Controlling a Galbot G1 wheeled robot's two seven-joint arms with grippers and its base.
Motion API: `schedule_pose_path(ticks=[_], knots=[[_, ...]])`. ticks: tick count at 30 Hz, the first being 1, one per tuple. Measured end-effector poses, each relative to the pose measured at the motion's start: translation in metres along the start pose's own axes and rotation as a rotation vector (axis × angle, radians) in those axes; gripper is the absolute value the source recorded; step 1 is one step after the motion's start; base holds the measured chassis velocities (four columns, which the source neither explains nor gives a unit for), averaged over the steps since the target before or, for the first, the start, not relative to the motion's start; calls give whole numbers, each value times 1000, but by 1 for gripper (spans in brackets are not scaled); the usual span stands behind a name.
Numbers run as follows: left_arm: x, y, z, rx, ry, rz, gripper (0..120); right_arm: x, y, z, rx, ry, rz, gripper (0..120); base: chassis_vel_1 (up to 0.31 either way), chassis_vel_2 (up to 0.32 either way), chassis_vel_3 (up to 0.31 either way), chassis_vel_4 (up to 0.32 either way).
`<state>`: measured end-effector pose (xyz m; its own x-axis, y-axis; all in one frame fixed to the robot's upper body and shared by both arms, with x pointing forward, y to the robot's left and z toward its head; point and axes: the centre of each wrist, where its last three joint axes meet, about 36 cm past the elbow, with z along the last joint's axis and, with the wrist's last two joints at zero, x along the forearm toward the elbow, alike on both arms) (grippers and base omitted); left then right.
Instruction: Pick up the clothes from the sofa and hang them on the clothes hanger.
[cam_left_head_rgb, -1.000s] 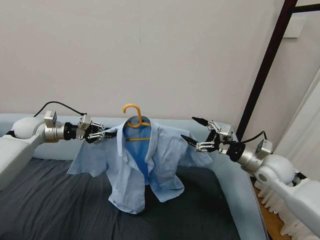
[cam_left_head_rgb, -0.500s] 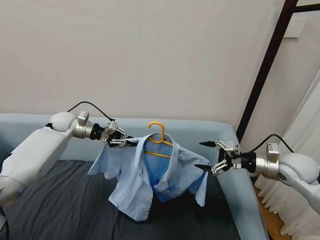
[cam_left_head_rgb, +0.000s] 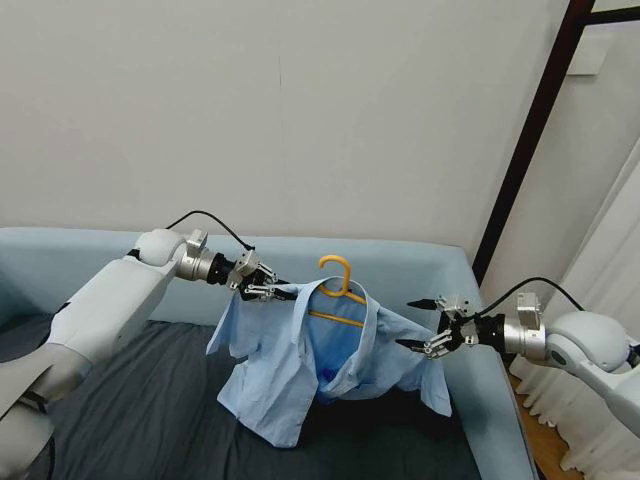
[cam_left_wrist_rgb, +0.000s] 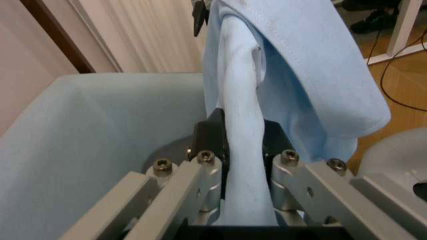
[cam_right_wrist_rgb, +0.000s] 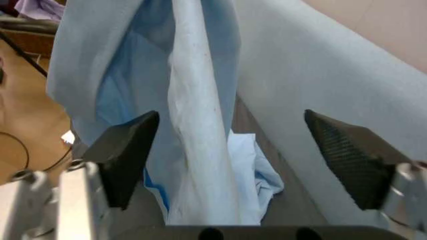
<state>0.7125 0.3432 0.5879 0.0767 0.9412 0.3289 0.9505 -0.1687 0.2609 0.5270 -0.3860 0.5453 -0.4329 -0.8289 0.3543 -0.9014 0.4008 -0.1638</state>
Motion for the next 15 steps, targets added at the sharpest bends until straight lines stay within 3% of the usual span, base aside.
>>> schedule_pose_path(ticks=[15], knots=[[-38, 19, 4, 0, -22, 39, 8, 0, -11, 6, 10, 13, -117, 26, 0, 0, 0, 0]])
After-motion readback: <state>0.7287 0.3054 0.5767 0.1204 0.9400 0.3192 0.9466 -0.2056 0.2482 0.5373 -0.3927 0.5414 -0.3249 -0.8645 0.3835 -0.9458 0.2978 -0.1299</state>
